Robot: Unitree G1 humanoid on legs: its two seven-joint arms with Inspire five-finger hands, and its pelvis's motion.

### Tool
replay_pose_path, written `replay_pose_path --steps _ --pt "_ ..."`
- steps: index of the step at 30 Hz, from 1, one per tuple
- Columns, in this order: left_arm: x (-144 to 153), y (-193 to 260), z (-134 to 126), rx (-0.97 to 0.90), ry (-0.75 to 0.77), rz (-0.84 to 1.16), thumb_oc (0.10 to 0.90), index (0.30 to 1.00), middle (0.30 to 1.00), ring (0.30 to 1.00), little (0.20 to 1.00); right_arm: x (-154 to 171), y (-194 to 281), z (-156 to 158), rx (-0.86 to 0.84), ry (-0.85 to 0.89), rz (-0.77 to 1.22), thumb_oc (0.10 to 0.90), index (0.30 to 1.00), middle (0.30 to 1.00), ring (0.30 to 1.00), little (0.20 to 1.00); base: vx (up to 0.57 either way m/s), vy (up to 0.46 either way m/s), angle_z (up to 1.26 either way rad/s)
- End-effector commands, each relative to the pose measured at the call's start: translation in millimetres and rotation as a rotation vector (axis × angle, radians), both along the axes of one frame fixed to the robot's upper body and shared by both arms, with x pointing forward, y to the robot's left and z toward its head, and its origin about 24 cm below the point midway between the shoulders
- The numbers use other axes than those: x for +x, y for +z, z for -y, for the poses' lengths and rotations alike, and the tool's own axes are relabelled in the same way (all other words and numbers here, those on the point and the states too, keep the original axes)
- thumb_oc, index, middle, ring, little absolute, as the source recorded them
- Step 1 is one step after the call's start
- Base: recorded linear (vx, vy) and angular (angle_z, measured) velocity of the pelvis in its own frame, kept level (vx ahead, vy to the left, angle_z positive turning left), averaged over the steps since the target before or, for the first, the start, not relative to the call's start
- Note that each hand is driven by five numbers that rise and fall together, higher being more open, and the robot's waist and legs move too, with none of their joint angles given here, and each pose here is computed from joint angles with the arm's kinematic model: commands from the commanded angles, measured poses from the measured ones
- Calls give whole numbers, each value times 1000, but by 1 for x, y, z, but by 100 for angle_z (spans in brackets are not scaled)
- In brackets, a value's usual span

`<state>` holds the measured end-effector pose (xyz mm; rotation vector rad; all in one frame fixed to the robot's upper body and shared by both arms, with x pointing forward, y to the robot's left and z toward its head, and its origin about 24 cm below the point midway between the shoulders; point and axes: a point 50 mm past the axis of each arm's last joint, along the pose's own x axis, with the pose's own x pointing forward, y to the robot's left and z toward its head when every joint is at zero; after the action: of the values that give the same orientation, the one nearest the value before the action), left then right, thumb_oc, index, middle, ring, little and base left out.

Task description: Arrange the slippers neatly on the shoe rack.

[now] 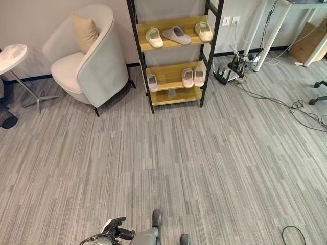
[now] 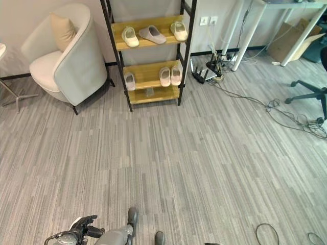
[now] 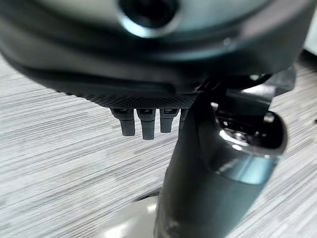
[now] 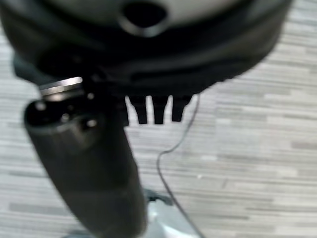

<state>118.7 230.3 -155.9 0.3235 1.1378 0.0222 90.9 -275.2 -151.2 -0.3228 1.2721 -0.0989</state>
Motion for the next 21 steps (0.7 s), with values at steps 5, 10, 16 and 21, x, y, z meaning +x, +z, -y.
replay_pose_path --steps 5,10,16,21 --pt "-10 2 -20 41 79 -12 800 900 900 900 900 -5 -4 -10 9 37 -2 800 900 900 900 900 428 131 -31" --pt "31 16 -15 63 15 124 800 900 900 900 900 26 0 -30 41 120 98 800 900 900 900 900 432 211 2" --pt "53 23 -5 78 -83 192 800 900 900 900 900 26 0 -29 30 150 106 800 900 900 900 900 500 38 47" --pt "34 13 -1 67 -106 116 800 900 900 900 900 -2 -6 -22 26 109 3 800 900 900 900 900 613 -151 85"
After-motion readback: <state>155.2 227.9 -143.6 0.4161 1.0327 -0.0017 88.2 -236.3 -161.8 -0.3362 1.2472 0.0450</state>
